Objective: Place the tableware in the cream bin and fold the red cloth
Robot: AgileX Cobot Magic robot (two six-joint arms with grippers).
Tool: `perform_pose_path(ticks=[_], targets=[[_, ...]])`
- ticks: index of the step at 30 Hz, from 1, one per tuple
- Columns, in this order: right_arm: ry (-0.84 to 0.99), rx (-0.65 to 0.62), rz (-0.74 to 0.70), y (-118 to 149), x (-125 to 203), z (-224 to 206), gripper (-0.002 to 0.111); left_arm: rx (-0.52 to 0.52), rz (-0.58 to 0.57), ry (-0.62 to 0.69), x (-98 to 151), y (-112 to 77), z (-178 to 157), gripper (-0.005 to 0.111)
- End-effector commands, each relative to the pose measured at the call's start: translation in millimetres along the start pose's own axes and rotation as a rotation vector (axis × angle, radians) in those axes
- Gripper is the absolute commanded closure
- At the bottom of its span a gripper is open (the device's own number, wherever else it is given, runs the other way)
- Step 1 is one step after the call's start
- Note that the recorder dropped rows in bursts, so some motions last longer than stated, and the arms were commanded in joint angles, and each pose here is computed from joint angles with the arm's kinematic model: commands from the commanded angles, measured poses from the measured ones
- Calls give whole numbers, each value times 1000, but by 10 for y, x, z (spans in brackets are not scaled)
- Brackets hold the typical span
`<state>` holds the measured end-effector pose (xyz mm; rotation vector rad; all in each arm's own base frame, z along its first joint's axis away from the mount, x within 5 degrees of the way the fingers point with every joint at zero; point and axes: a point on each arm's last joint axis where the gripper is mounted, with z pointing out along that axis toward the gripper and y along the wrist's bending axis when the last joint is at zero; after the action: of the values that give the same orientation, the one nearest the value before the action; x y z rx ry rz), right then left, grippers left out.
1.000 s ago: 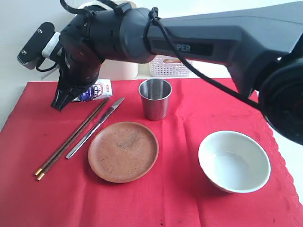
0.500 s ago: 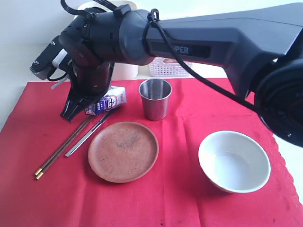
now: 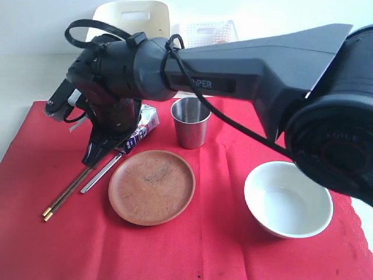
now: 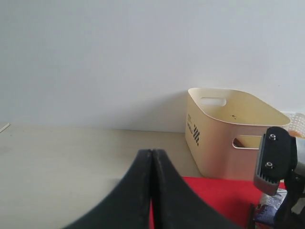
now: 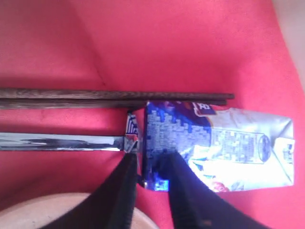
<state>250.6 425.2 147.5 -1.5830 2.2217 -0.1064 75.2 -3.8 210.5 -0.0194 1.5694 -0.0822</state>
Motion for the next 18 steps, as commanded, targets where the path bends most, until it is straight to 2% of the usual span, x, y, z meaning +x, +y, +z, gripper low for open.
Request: perform_pose_path(ticks=[1, 3, 6, 9, 15, 18], targets=[[-18, 61, -84, 236, -71, -70, 37, -3, -1, -5, -9, 2, -3, 106], [-46, 58, -175, 309, -115, -187, 22, -3, -1, -5, -9, 2, -3, 106], [-85, 59, -374, 190, -152, -469, 20, -3, -1, -5, -9, 2, -3, 106], [-129, -12, -543, -130, -107, -667, 20, -3, -1, -5, -9, 2, -3, 106], [-105, -166, -517, -552, 95, -523, 20, -3, -1, -5, -9, 2, -3, 106], [-108, -195, -530, -655, 148, -410, 20, -3, -1, -5, -9, 2, -3, 106]])
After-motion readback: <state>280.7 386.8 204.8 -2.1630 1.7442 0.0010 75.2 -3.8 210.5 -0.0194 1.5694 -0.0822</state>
